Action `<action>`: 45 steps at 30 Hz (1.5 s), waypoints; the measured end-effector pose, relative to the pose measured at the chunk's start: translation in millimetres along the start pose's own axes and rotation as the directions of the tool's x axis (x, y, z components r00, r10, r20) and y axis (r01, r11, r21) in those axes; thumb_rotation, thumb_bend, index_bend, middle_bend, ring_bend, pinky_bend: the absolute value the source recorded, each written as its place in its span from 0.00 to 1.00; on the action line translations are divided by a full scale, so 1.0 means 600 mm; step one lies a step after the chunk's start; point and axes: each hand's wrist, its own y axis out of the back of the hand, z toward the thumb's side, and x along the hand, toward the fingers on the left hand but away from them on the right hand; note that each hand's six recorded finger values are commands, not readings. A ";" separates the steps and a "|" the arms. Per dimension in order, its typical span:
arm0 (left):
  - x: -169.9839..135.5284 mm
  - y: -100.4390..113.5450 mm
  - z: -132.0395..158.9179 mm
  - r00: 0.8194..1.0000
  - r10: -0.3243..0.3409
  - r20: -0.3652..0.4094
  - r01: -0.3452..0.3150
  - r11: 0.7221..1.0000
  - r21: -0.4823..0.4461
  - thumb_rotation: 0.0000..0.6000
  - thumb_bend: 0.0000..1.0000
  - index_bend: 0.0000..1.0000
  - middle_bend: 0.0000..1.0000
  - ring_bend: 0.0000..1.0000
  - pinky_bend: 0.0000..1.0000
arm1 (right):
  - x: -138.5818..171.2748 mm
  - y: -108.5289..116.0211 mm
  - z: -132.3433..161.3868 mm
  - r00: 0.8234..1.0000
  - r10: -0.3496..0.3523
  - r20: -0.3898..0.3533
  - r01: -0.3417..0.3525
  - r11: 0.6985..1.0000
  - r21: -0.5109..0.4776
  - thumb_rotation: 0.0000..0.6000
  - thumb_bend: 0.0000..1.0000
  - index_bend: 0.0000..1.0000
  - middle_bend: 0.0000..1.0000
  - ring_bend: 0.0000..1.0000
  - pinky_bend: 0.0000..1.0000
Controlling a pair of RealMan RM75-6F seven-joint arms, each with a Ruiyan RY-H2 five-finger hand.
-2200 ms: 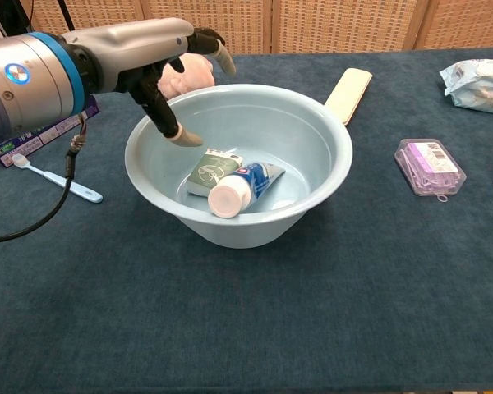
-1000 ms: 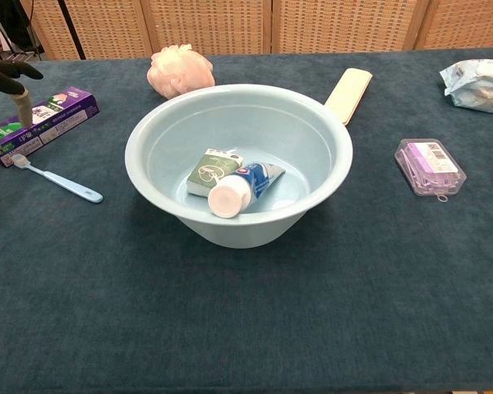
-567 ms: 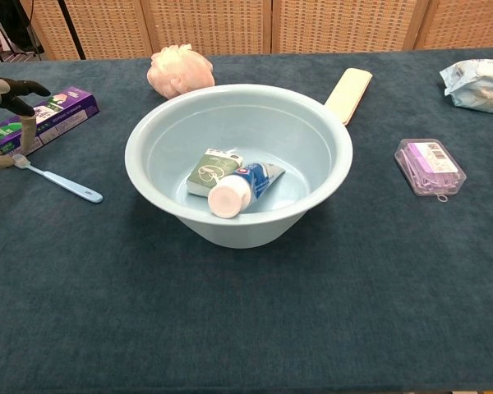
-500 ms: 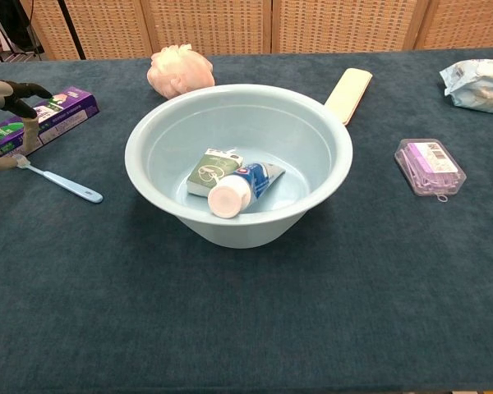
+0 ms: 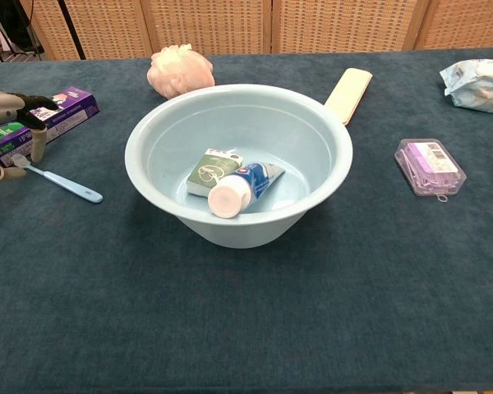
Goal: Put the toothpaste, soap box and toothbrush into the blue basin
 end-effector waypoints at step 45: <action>0.030 -0.026 0.020 1.000 0.013 -0.013 -0.012 0.999 0.048 1.00 0.34 0.52 0.00 0.00 0.17 | -0.001 -0.002 -0.001 1.000 0.005 0.002 -0.005 1.000 0.001 1.00 0.20 0.21 0.00 0.00 0.21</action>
